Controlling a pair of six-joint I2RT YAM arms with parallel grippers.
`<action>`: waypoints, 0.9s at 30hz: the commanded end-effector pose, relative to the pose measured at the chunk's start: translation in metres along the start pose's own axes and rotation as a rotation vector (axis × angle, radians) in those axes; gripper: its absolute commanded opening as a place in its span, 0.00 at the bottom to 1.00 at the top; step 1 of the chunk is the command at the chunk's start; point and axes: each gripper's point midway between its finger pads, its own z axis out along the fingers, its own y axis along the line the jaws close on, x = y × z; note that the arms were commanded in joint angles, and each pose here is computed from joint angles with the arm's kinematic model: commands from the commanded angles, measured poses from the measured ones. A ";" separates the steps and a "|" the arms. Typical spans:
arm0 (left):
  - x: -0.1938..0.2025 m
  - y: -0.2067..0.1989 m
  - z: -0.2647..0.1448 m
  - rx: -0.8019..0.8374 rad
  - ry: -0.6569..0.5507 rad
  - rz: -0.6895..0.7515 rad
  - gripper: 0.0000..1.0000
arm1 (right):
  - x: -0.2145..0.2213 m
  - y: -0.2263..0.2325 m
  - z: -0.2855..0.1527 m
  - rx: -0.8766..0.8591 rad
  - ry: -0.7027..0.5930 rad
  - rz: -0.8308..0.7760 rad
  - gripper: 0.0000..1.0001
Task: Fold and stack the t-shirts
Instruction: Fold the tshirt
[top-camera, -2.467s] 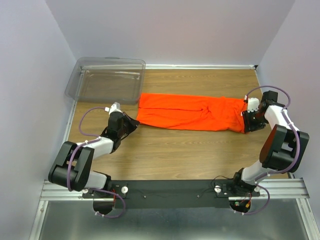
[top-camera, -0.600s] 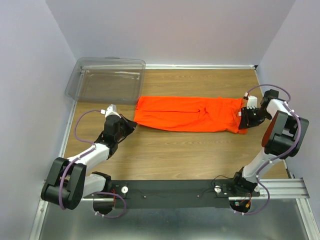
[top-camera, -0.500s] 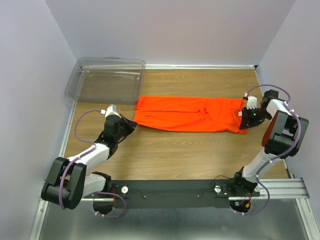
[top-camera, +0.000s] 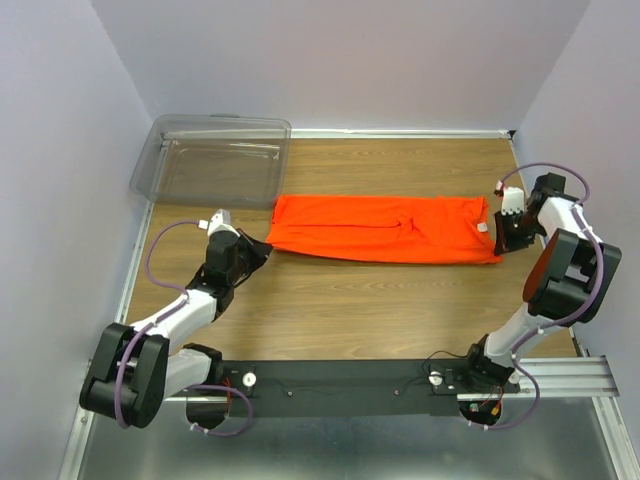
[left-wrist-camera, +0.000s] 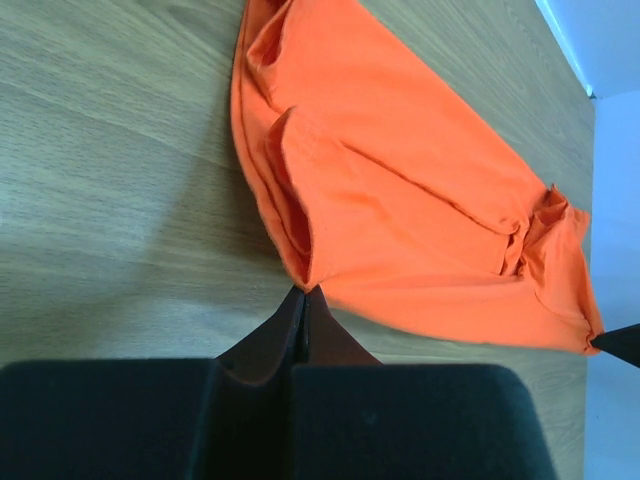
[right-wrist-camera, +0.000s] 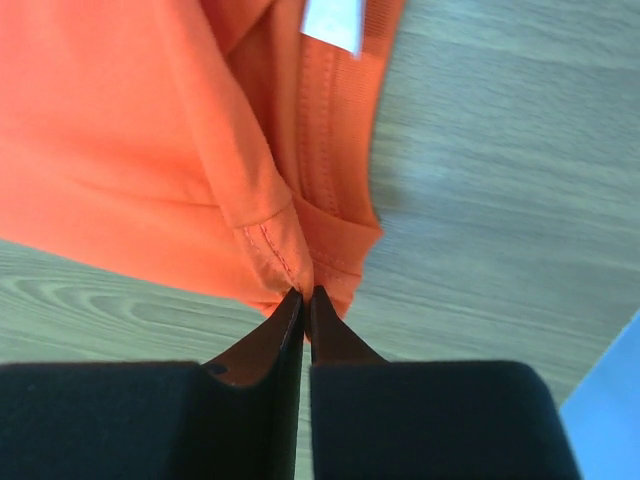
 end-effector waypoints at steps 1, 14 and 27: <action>-0.005 0.015 -0.004 -0.055 -0.037 0.003 0.00 | 0.004 -0.019 -0.009 0.076 0.024 -0.011 0.13; 0.001 0.019 -0.005 -0.049 -0.019 0.000 0.00 | 0.005 -0.028 0.004 0.052 0.048 -0.080 0.22; -0.005 0.002 -0.013 0.003 -0.015 0.001 0.00 | -0.017 -0.011 -0.019 -0.018 -0.066 -0.215 0.14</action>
